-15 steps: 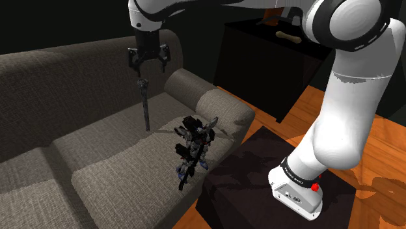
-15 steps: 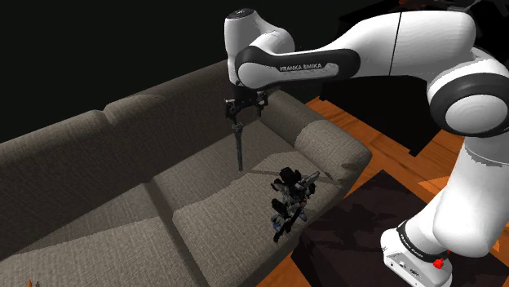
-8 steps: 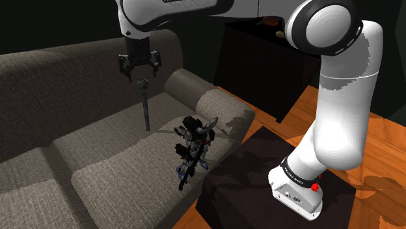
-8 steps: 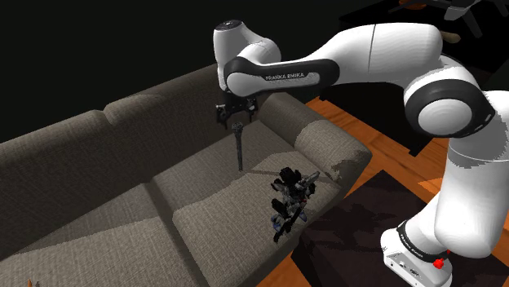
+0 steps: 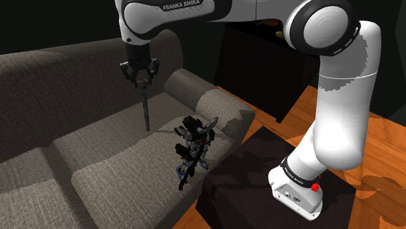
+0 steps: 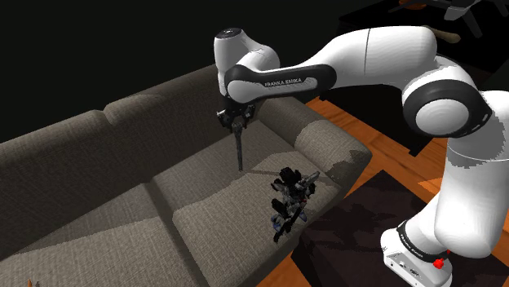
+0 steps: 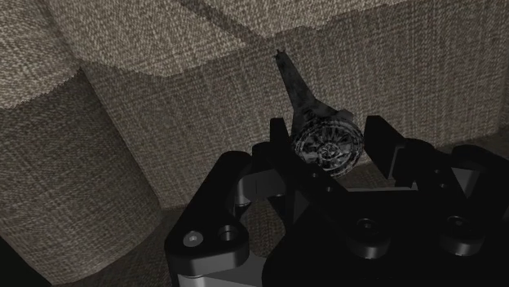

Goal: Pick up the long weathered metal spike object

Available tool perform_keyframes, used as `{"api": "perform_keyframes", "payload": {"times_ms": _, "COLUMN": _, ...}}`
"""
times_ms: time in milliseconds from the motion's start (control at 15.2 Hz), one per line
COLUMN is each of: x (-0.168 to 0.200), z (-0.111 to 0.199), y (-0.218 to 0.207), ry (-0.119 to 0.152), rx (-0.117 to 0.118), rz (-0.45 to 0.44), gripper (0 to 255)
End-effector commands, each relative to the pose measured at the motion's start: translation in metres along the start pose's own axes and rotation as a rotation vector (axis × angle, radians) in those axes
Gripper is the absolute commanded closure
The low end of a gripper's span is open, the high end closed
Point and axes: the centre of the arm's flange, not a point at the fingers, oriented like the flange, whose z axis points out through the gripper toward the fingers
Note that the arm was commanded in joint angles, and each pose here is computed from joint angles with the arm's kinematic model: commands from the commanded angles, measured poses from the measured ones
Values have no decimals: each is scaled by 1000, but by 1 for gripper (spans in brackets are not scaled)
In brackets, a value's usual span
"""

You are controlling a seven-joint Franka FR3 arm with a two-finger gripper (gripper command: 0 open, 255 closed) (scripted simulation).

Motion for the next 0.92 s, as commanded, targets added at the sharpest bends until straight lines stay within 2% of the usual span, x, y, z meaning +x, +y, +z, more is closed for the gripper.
{"api": "perform_keyframes", "payload": {"times_ms": 0, "x": 0, "z": 1, "y": 0, "ry": -1, "rx": 0, "rz": 0, "gripper": 255}}
{"api": "perform_keyframes", "payload": {"times_ms": 330, "x": 0, "z": 1, "y": 1, "ry": -1, "rx": -1, "rz": 0, "gripper": 255}}
{"api": "perform_keyframes", "payload": {"times_ms": 858, "x": 0, "z": -42, "y": 1, "ry": -1, "rx": -1, "rz": 0, "gripper": 255}}
